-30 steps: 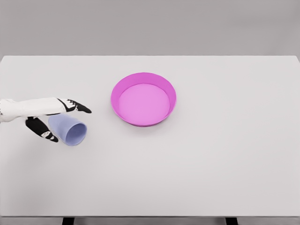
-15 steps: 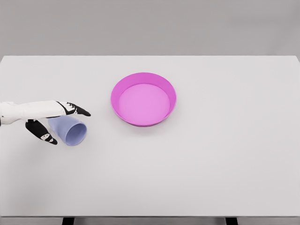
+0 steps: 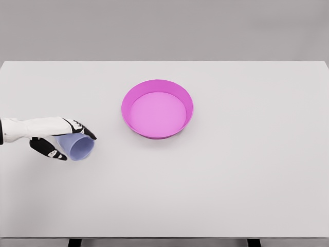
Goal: Flip the cup with left arm and place it on the plate
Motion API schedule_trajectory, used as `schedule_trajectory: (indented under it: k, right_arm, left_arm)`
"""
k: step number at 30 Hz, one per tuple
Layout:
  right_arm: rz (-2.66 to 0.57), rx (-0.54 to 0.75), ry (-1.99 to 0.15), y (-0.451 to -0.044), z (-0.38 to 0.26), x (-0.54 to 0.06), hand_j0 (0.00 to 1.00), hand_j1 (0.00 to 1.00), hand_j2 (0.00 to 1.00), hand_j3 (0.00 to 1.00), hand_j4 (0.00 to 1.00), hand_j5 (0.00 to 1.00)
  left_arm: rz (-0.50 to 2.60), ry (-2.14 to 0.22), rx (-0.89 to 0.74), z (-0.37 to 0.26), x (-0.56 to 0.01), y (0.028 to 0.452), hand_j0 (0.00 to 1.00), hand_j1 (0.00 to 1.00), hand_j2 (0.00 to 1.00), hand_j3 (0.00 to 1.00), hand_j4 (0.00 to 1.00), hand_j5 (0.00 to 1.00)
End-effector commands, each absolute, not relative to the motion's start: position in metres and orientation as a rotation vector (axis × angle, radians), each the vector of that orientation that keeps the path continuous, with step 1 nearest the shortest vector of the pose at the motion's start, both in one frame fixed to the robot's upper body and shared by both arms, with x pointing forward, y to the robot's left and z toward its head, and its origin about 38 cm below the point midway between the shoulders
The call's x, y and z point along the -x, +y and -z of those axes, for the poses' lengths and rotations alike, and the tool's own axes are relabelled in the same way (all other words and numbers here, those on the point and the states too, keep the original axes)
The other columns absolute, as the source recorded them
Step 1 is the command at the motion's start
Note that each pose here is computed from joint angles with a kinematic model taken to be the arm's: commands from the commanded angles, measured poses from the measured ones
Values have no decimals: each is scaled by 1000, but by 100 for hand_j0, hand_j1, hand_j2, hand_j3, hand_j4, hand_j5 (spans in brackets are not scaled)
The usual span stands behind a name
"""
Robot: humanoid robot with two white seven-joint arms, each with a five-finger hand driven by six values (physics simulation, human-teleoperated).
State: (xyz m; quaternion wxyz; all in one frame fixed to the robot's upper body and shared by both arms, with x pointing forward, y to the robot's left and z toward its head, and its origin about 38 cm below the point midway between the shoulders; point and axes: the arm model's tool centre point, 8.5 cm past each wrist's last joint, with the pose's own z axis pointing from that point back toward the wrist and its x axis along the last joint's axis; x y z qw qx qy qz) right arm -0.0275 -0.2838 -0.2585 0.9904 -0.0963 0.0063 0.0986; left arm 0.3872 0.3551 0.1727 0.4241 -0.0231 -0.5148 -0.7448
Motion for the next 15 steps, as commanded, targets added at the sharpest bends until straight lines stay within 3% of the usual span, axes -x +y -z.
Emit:
schedule_trajectory:
  k: [1, 15]
  right_arm:
    - [-198, 193, 13, -284, 258, 28, 100, 100, 100, 100, 100, 100]
    - [-198, 193, 13, -284, 258, 28, 100, 100, 100, 100, 100, 100]
  left_arm:
    - [1856, -1291, 59, -174, -388, 356, 74, 74, 74, 74, 74, 74]
    - [1789, -1438, 73, -206, -394, 346, 60, 60, 60, 60, 60, 60]
